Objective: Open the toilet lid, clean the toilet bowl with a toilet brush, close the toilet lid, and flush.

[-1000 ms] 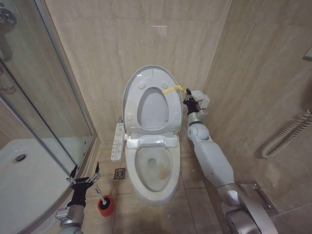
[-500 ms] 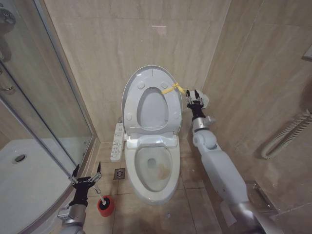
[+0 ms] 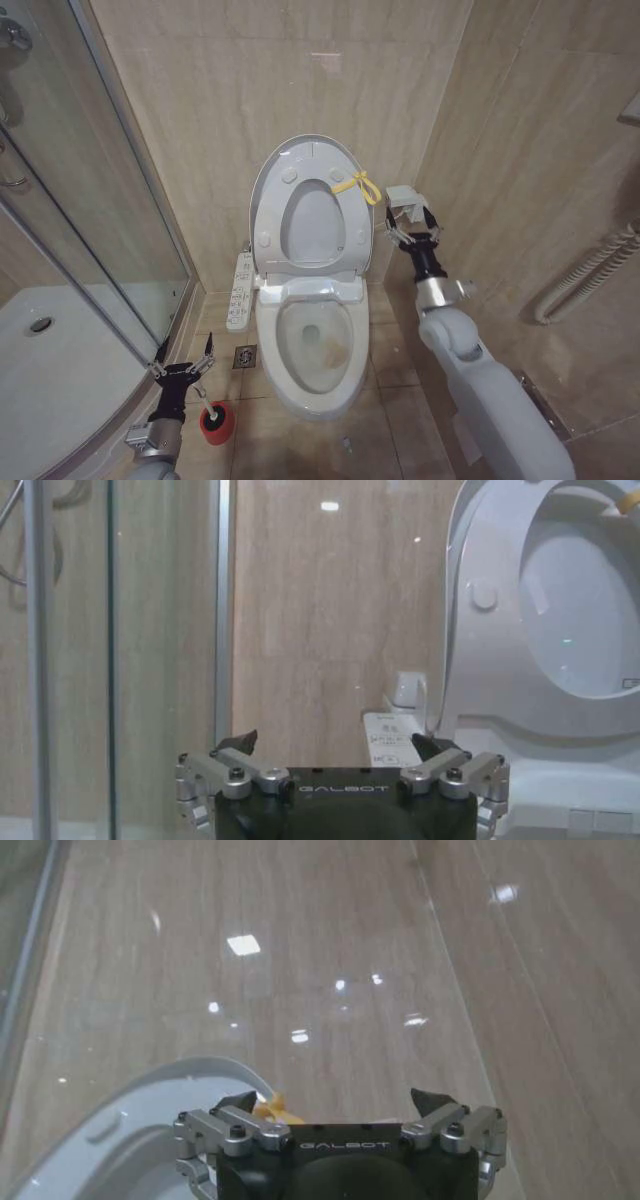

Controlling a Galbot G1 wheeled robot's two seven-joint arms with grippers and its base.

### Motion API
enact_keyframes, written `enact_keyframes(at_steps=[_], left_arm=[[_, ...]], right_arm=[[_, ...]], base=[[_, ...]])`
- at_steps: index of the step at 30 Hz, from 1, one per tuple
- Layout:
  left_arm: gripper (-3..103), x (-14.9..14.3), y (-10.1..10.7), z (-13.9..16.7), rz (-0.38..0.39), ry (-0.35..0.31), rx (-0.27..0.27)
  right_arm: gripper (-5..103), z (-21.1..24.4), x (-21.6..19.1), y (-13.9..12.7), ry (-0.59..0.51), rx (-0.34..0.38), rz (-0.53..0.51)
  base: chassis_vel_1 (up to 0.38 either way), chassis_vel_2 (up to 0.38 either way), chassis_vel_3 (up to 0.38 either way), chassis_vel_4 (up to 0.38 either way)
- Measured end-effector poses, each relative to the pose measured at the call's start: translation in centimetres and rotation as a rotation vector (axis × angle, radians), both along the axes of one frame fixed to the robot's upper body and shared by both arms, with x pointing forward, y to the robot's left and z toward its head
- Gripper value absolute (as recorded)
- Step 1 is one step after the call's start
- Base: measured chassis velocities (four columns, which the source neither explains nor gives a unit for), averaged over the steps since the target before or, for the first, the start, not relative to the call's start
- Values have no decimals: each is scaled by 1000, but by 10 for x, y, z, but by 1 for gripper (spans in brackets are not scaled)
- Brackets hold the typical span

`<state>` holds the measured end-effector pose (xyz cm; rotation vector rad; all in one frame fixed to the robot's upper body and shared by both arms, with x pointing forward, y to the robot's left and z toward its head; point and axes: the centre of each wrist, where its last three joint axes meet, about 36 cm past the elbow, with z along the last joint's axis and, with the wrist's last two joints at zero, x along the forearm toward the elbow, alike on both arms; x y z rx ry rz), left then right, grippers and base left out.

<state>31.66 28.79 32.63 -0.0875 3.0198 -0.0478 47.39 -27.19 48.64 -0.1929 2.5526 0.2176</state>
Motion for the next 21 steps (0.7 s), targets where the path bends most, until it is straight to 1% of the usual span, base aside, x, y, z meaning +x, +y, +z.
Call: enact_keyframes(at_steps=[2,3,5,6,9,10,11,13,15,17,18,19,21], left_arm=[[100,0,-1,2,-5,-6,0],[100,0,-1,2,-5,-6,0],[100,1,-3,7,-11,-19,-3],[100,1,-3,7,-11,-19,-3],[100,1,-8,15,-18,-39,-12],[100,0,-10,16,-20,-41,-14],[100,0,-10,16,-20,-41,-14],[100,-3,-14,20,-30,-50,-22],[100,-5,-18,23,-37,-57,-27],[100,-6,-20,25,-40,-61,-30],[100,-8,-22,28,-43,-68,-34],[100,-8,-22,28,-43,-68,-34],[100,-10,-24,33,-44,-80,-40]], right_arm=[[98,4,-20,3,-10,14,2],[98,4,-20,3,-10,14,2],[100,7,-50,4,-16,33,-2],[100,7,-50,4,-16,33,-2],[100,4,-91,5,0,59,-20],[100,4,-100,6,4,65,-26],[100,4,-100,6,4,65,-26],[100,8,-128,9,9,85,-48],[100,12,-148,11,10,83,-67],[100,13,-156,11,13,79,-77],[100,12,-169,13,22,69,-96],[100,12,-169,13,22,69,-96],[100,3,-197,17,66,51,-133]], base=[[0,0,0,0],[0,0,0,0],[0,0,0,0],[0,0,0,0],[0,0,0,0],[0,0,0,0],[0,0,0,0],[0,0,0,0],[0,0,0,0],[0,0,0,0],[0,0,0,0],[0,0,0,0],[0,0,0,0]])
